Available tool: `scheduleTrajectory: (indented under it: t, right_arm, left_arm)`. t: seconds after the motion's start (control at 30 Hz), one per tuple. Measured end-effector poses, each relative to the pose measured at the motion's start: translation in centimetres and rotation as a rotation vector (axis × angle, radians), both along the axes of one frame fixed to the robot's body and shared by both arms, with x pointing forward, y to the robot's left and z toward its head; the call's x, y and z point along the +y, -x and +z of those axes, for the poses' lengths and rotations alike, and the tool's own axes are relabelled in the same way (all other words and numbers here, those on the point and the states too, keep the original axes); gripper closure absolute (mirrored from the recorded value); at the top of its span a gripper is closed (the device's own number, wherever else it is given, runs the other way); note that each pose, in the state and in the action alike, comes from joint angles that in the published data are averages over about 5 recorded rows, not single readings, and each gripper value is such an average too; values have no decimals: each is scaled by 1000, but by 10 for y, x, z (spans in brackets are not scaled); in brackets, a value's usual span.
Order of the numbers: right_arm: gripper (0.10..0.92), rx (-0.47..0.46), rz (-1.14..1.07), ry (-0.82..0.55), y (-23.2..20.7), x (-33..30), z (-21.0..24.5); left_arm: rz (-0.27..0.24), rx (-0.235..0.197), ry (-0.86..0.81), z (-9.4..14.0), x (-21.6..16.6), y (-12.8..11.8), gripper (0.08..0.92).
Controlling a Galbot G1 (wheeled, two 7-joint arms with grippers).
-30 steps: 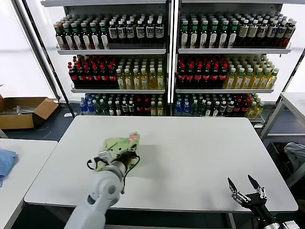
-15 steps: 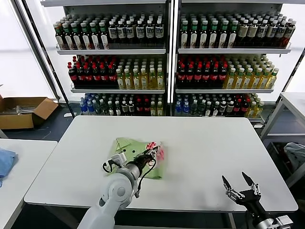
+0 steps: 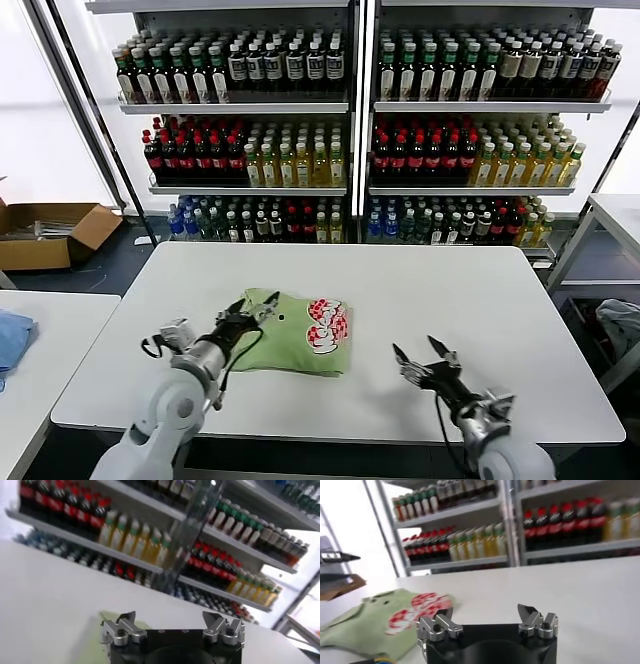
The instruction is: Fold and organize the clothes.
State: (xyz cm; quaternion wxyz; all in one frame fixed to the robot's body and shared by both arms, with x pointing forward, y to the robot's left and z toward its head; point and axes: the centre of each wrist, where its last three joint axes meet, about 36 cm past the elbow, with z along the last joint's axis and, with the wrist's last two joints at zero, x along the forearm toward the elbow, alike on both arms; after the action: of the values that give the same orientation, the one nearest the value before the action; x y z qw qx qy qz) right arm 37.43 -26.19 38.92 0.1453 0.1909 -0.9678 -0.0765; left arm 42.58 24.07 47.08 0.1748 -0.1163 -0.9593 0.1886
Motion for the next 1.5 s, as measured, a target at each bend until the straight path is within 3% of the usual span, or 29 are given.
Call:
scheduleTrajectory:
  t: [0.33,0.63,1.13,1.37,1.5]
  right_arm:
    - [228,87,153,31,-54,74,-7]
    - [489,128,205,81,-76,100,-11]
    - [891,130,218,199,-71,76,-2]
    - [906,119,166,281,-55,19,4]
    - [840,100,123,318,-42,-8,12]
  left_arm:
    - [64,-49,-27,10,31,33,177]
    - [91,-35,-3,8,32,58,177]
    - [124,-6,25,6,33,69,177]
    - [131,5,45,3,30,69,177]
    - [127,15,58,0,25,68,177]
